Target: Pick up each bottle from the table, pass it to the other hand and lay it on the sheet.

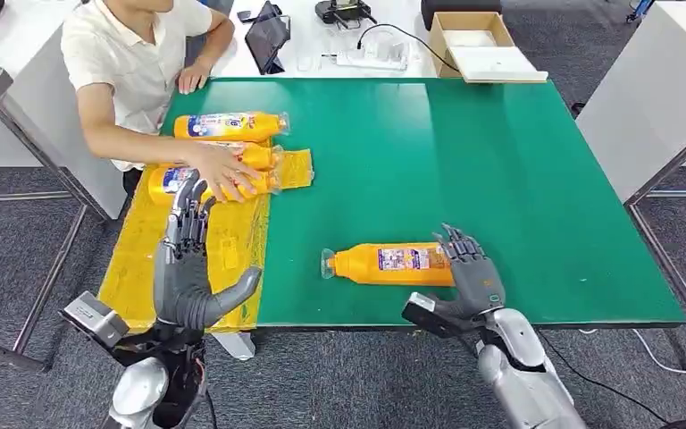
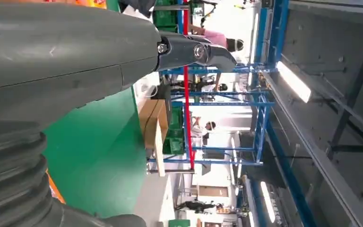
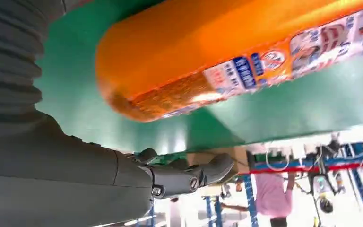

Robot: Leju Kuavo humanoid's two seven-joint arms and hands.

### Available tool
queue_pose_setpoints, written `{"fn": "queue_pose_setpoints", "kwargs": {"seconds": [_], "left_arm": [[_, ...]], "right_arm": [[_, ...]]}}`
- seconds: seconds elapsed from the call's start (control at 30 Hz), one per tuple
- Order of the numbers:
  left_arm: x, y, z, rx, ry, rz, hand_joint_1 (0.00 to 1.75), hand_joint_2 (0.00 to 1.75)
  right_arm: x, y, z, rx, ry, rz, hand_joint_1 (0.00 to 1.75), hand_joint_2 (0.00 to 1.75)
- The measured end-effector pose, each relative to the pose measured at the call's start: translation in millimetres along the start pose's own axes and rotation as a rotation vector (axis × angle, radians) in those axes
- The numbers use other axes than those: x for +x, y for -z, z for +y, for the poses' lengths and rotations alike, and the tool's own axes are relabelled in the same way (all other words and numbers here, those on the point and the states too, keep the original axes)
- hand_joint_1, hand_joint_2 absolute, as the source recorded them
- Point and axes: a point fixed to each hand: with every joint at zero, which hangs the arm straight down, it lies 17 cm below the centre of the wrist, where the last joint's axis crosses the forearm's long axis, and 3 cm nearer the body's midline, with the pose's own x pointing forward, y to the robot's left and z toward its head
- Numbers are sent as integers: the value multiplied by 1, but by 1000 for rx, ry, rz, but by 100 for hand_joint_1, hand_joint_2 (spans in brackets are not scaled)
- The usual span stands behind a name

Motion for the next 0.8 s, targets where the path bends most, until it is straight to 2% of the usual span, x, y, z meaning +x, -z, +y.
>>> {"fn": "queue_pose_setpoints", "kwargs": {"seconds": [0.37, 0.8], "left_arm": [[-8, 4, -7, -19, -13, 21, 0, 175], [-15, 6, -11, -28, -24, 37, 0, 175]], "right_arm": [[-6, 17, 26, 150, -20, 24, 0, 175], [-24, 23, 40, 243, 27, 89, 0, 175]]}}
